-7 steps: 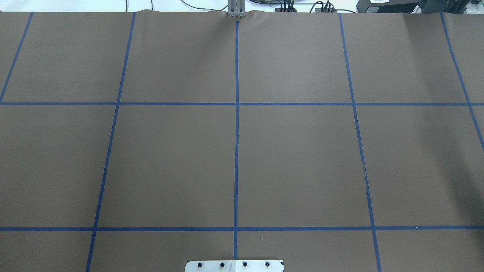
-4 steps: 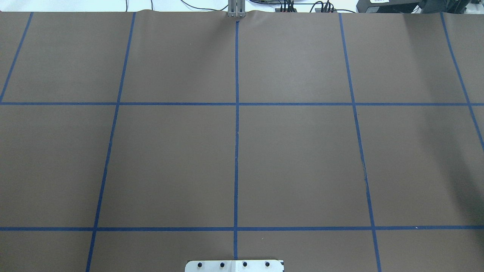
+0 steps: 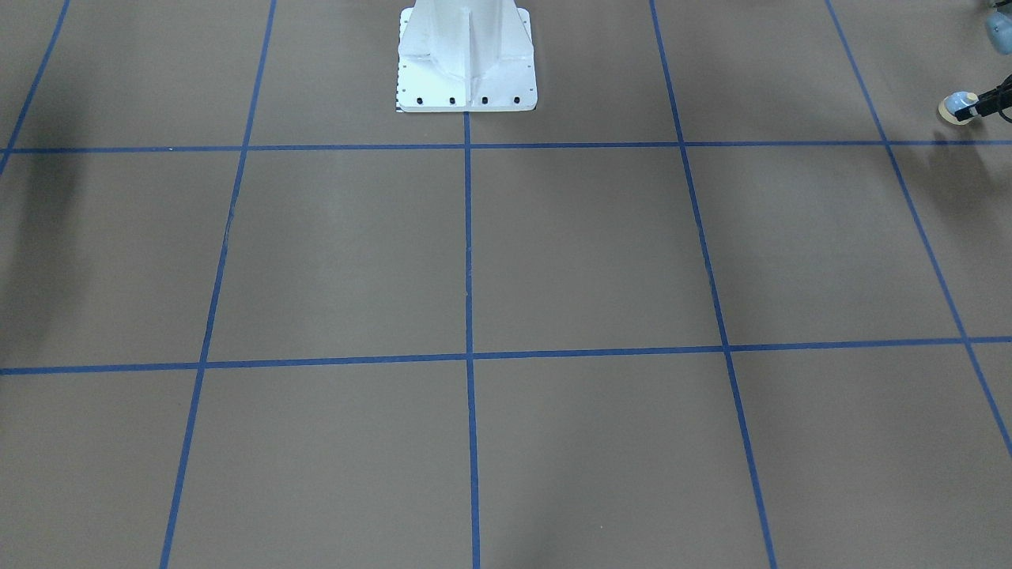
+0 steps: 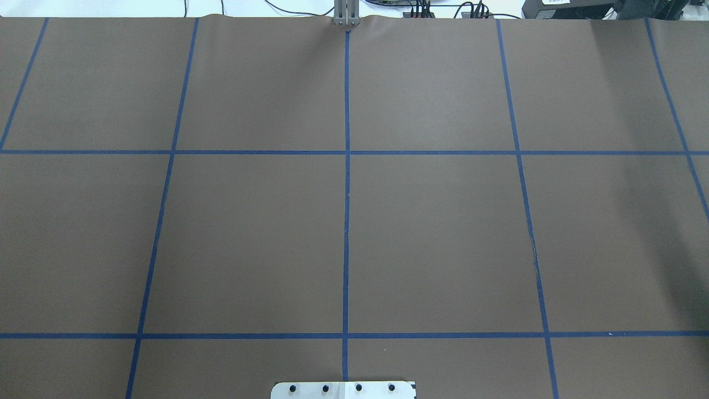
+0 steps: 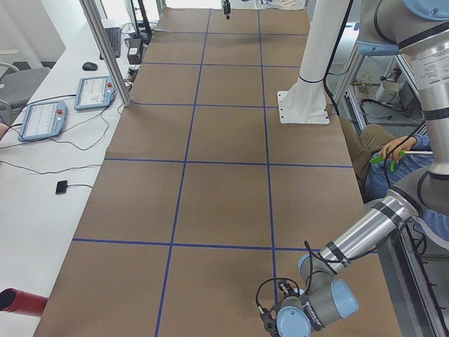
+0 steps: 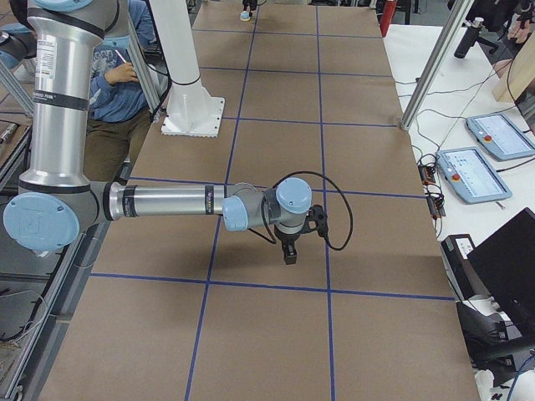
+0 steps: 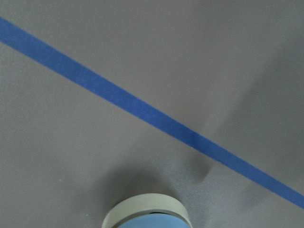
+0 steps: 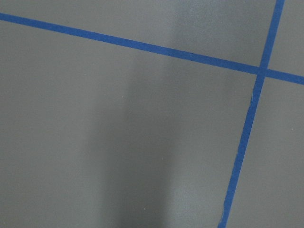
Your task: Place and press bell with both arms
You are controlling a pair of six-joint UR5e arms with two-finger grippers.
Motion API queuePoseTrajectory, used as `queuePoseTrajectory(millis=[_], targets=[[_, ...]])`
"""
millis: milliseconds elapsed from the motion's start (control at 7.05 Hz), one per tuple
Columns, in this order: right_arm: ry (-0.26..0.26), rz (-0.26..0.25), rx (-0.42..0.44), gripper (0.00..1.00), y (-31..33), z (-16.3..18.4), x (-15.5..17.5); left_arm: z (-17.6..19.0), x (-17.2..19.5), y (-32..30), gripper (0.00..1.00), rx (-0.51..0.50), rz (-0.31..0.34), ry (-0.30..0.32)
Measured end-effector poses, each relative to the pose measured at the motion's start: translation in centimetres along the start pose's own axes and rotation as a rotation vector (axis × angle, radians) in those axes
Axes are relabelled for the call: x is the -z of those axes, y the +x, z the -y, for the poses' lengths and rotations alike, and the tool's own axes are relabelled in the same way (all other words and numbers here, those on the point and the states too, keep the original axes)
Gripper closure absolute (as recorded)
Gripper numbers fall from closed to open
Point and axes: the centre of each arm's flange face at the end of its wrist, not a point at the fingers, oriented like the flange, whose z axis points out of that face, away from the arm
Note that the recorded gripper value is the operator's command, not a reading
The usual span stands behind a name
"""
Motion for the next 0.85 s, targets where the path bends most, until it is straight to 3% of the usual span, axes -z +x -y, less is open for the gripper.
queuePoseTrajectory(millis=[851], targets=[[0.002,0.003,0.002,0.0,-0.11,0.03,0.07,-0.04,-0.23,-0.38,0.13,0.007,0.01,-0.006]])
